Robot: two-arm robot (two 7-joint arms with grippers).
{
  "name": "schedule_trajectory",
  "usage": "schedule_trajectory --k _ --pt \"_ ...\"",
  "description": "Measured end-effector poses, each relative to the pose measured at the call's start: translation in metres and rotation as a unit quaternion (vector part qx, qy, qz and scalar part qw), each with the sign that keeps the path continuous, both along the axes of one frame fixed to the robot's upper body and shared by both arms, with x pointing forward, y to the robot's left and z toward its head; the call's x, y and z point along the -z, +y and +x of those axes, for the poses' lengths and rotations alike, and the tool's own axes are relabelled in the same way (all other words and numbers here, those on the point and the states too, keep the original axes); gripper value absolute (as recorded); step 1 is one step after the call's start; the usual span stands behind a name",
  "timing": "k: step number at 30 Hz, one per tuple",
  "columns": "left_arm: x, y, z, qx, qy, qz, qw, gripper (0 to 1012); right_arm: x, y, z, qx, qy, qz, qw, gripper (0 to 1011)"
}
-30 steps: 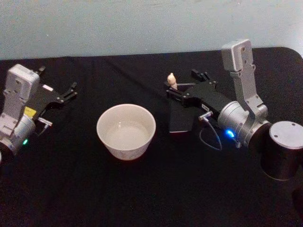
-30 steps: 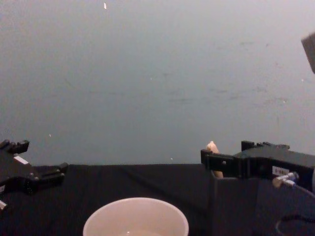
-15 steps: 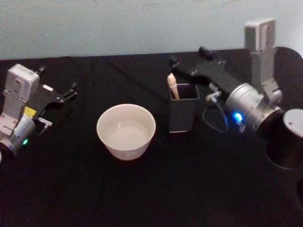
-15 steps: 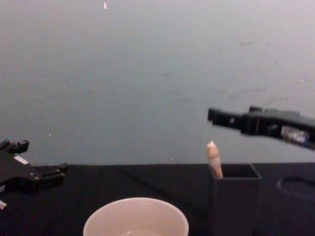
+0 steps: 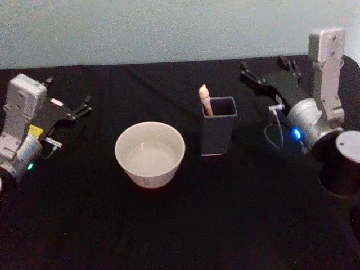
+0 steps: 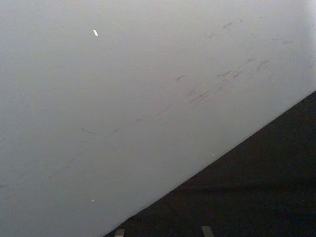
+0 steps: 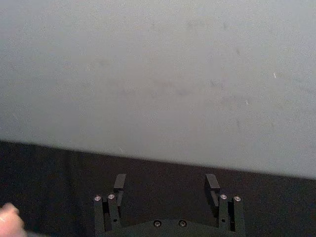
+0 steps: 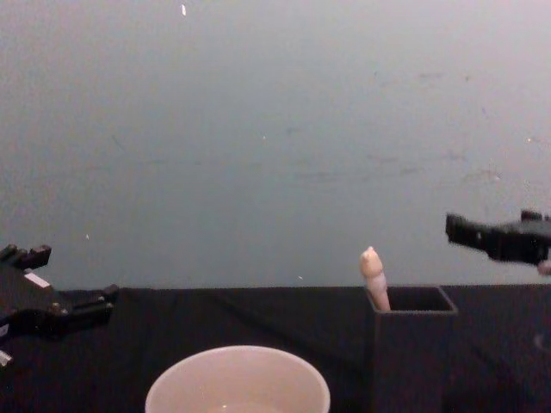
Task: Pick up the stirring spoon with one hand, stir inside the cup, then place it back in its original position.
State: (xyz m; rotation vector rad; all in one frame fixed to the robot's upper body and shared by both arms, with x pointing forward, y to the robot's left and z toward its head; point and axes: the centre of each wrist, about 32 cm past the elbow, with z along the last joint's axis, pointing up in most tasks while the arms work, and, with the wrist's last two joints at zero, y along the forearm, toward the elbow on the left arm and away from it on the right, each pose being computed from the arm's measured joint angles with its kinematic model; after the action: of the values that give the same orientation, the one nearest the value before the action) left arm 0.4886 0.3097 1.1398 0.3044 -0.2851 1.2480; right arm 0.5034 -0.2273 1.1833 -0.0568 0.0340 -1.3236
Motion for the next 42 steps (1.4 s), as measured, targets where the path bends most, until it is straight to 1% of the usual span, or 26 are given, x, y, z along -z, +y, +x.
schedule_trajectory --k 2,5,9,10,15,42 --pt "0.0000 0.0000 0.0000 0.000 0.000 0.000 1.0000 1001 0.007 -0.001 0.000 0.005 0.010 -0.009 0.9999 1003" --pt "0.0000 0.0000 0.0000 0.000 0.000 0.000 1.0000 1001 0.021 -0.002 -0.001 0.011 0.033 -0.028 0.9990 1003" --pt "0.0000 0.0000 0.0000 0.000 0.000 0.000 1.0000 1001 0.030 -0.001 -0.003 0.012 0.048 -0.041 0.9980 1002" --pt "0.0000 0.0000 0.0000 0.000 0.000 0.000 1.0000 1001 0.033 0.000 -0.003 0.013 0.055 -0.046 0.9974 1003" --pt "0.0000 0.0000 0.0000 0.000 0.000 0.000 1.0000 1001 0.040 0.002 -0.003 0.018 0.069 -0.056 0.9959 1003" --pt "0.0000 0.0000 0.0000 0.000 0.000 0.000 1.0000 1001 0.039 0.001 -0.003 0.016 0.066 -0.055 0.9962 1002"
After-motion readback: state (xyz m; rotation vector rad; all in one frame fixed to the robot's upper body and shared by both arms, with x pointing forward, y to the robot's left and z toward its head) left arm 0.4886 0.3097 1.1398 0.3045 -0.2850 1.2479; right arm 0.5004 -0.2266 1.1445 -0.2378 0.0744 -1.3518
